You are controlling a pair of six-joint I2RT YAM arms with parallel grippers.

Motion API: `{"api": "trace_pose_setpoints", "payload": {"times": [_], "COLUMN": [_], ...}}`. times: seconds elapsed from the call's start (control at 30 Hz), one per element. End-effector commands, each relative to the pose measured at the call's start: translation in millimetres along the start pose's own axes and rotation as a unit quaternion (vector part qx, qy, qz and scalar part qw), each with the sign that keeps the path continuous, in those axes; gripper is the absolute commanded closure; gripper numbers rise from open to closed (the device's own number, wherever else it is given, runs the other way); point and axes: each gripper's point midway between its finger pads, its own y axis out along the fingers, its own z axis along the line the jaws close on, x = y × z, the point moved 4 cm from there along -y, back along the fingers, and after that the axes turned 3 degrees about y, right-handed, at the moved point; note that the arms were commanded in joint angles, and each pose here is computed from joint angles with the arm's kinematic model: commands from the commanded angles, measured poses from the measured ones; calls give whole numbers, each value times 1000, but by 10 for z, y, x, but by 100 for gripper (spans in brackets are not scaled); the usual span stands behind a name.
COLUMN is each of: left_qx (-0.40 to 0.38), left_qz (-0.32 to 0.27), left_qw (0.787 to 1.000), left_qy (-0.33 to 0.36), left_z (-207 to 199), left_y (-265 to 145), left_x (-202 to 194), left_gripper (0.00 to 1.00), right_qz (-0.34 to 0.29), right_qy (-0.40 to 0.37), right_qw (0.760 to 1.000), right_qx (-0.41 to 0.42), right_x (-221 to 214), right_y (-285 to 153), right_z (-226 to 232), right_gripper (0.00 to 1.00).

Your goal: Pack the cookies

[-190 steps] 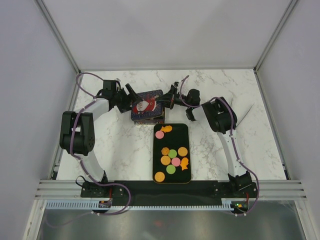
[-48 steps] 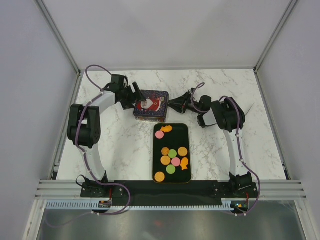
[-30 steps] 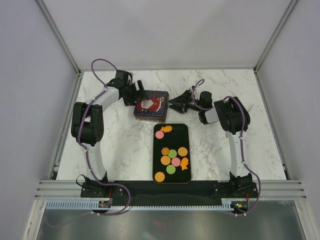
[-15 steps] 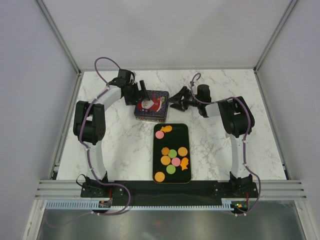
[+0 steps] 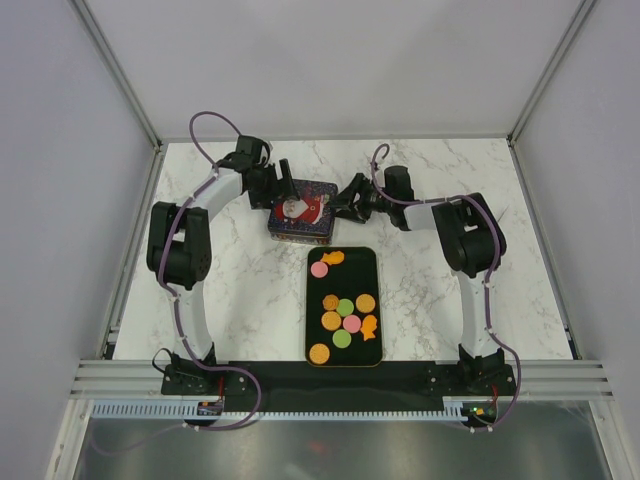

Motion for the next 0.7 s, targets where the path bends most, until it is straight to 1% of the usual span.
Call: {"api": "trace_pose_setpoints", "payload": {"times": [0.0, 0.3, 0.67], "left_qx": [-16, -23, -18], "left_qz": [-20, -15, 3], "left_qw": [999, 999, 1000], "left_qy": [27, 17, 15], "left_z": [-145, -205, -186], "left_y": [-101, -100, 10], "left_x": [167, 226, 132], "left_gripper": [10, 10, 11], "right_qz": [-14, -12, -6], "right_qy": [-44, -47, -59], "right_qw": [999, 999, 998], "right_qx": [5, -12, -21], "right_x": [92, 88, 44], "right_y": [-19, -14, 30], "right_z": [265, 255, 290], "right_gripper": [30, 30, 30]}}
